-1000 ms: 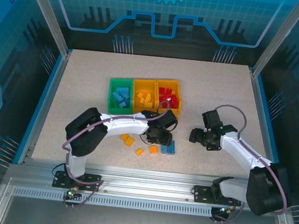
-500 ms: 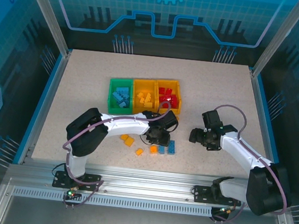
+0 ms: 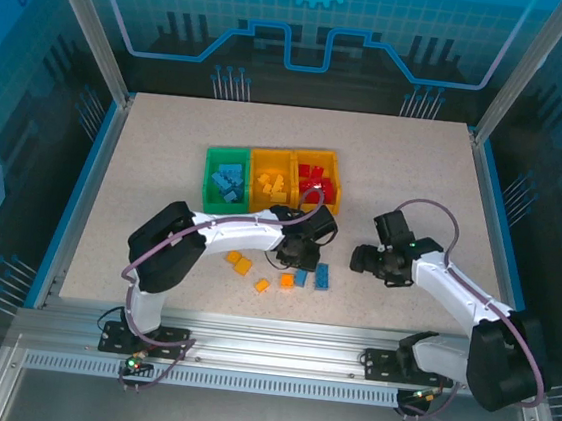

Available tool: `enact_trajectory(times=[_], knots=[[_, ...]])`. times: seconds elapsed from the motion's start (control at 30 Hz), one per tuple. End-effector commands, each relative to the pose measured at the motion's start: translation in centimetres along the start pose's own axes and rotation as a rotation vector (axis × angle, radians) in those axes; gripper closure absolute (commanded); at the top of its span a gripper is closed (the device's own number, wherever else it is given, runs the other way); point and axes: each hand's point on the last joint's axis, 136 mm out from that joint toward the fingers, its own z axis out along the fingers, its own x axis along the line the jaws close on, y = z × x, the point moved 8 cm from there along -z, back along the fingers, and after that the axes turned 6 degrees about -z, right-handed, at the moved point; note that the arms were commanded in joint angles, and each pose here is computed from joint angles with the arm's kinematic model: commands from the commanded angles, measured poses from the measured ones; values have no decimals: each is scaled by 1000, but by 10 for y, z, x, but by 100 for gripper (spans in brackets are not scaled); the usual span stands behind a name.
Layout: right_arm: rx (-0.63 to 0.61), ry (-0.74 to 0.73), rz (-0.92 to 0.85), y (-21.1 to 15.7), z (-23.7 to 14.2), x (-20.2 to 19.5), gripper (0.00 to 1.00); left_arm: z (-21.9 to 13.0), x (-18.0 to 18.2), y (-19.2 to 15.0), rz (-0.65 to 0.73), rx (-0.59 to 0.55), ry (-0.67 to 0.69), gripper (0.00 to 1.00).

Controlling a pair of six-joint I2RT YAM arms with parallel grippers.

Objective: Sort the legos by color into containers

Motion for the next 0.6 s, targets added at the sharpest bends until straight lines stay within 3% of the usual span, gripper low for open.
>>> enact_trajectory(times=[0.0,0.23,0.57], knots=[[14,22,-3,-8,-1,9,20,-23,10,16,2,-58,23,67],[17,60,-88,-14,-4,41,21,-69,45,56,-60,-187,22,67],[88,79,-202,-15,13,94,19,-138,133,118,-206,-386,59,66]])
